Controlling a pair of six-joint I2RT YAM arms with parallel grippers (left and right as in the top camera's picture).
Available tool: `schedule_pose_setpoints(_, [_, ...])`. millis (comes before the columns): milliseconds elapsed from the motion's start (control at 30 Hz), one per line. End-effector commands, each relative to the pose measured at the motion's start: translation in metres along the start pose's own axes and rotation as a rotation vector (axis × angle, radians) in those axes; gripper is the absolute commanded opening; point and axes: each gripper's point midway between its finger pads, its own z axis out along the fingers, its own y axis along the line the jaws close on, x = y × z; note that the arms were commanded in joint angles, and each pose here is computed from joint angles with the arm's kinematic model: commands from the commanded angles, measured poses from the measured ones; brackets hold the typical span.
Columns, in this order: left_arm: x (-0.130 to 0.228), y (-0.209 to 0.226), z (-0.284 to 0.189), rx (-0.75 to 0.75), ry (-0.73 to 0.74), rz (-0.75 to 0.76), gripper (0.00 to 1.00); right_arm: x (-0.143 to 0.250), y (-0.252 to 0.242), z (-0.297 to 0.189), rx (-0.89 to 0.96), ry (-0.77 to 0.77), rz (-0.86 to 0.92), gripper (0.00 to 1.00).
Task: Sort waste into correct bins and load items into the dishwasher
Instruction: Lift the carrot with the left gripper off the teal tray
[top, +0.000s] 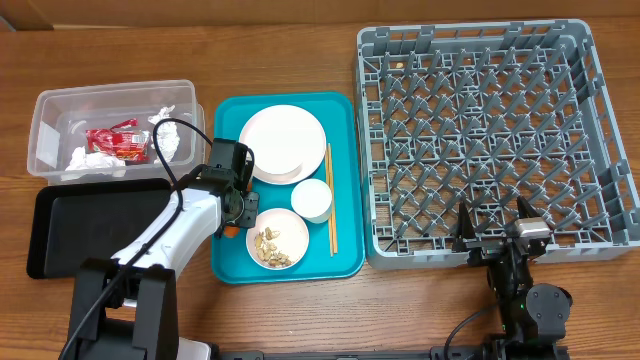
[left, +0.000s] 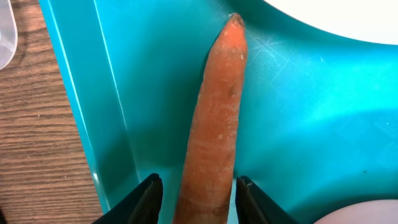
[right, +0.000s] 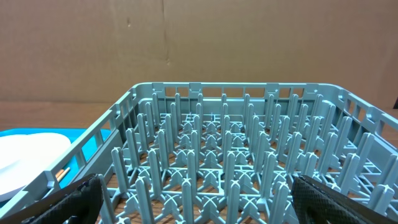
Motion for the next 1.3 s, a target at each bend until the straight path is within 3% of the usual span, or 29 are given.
schedule_pose_setpoints(0, [0.0029, -0.0014, 0.0022, 0.011, 0.004, 0.016, 0.41, 0.0017, -0.0012, 0.0000, 0.004, -0.005, 0.004, 1.00])
schedule_pose_setpoints(1267, [0.0103, -0.0022, 0.0118, 0.011, 0.045, 0.020, 0.40, 0.0017, -0.0012, 0.0000, 0.004, -0.005, 0.004, 1.00])
